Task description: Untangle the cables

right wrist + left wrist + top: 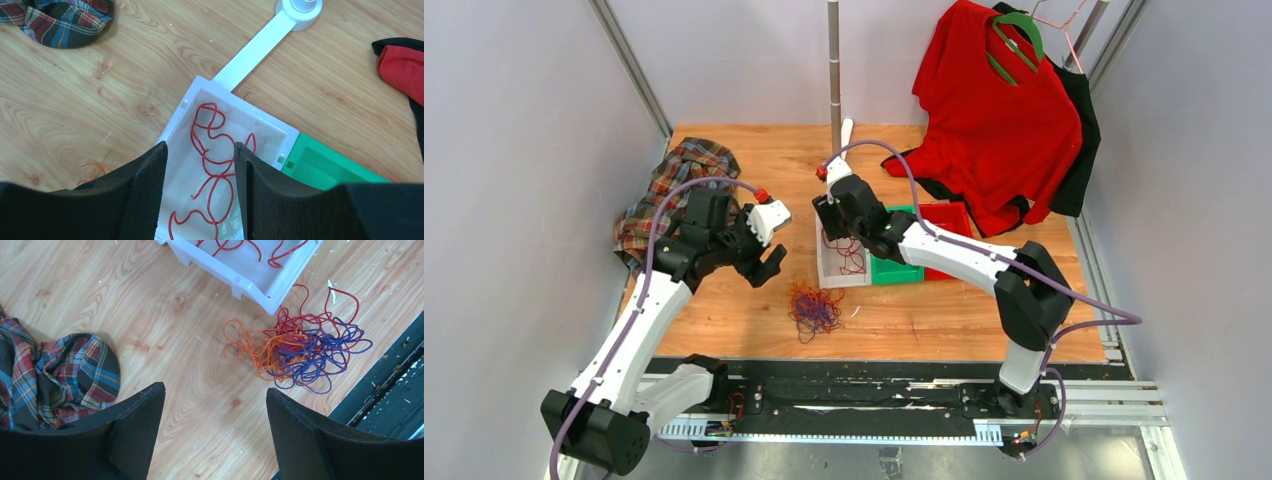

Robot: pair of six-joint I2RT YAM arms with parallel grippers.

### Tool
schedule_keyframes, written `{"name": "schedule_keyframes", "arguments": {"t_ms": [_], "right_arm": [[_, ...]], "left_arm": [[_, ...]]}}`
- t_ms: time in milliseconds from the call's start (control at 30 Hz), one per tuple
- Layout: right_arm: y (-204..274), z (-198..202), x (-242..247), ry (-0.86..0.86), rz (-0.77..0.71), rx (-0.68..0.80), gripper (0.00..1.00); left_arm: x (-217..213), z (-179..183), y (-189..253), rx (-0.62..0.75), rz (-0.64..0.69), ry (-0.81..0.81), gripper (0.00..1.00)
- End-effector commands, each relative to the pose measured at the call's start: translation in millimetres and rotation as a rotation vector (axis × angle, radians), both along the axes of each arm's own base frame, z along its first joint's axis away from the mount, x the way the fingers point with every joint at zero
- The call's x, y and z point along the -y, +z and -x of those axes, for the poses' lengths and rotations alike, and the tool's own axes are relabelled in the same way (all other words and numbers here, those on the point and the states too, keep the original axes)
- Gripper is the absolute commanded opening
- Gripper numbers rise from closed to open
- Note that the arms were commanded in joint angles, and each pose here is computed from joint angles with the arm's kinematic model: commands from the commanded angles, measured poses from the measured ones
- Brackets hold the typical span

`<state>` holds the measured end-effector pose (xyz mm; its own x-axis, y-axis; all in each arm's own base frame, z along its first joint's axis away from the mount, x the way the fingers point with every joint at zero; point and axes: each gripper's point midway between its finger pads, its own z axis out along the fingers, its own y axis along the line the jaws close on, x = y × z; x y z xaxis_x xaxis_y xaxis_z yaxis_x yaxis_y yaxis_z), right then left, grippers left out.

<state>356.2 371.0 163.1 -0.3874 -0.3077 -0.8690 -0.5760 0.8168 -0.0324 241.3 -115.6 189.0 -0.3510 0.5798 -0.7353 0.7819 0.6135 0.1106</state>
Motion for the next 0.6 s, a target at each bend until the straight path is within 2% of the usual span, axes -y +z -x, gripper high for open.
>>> {"name": "schedule_keyframes", "arguments": {"t_ms": [0,200,367,567], "right_arm": [[6.6,5.1,6.3,0.002,0.014,0.000,0.52],[14.8,21.2,21.9,-0.005,-0.027,-0.003,0.54],[8.3,49.4,50.9,-0.004,-0.058,-0.019,0.55],[13.8,75.3,84.7,-0.050,-0.132,-0.006,0.63]], "left_arm": [[1.3,4.7,-0.6,-0.009,0.014,-0.018,0.77],[10.0,10.6,-6.4,-0.022,0.040,-0.082,0.73],[18.8,12.4,-33.7,-0.095,0.053,-0.137,0.66],[23.8,0.5,-63.9,-0.148,0.050,-0.120,0.58]]}}
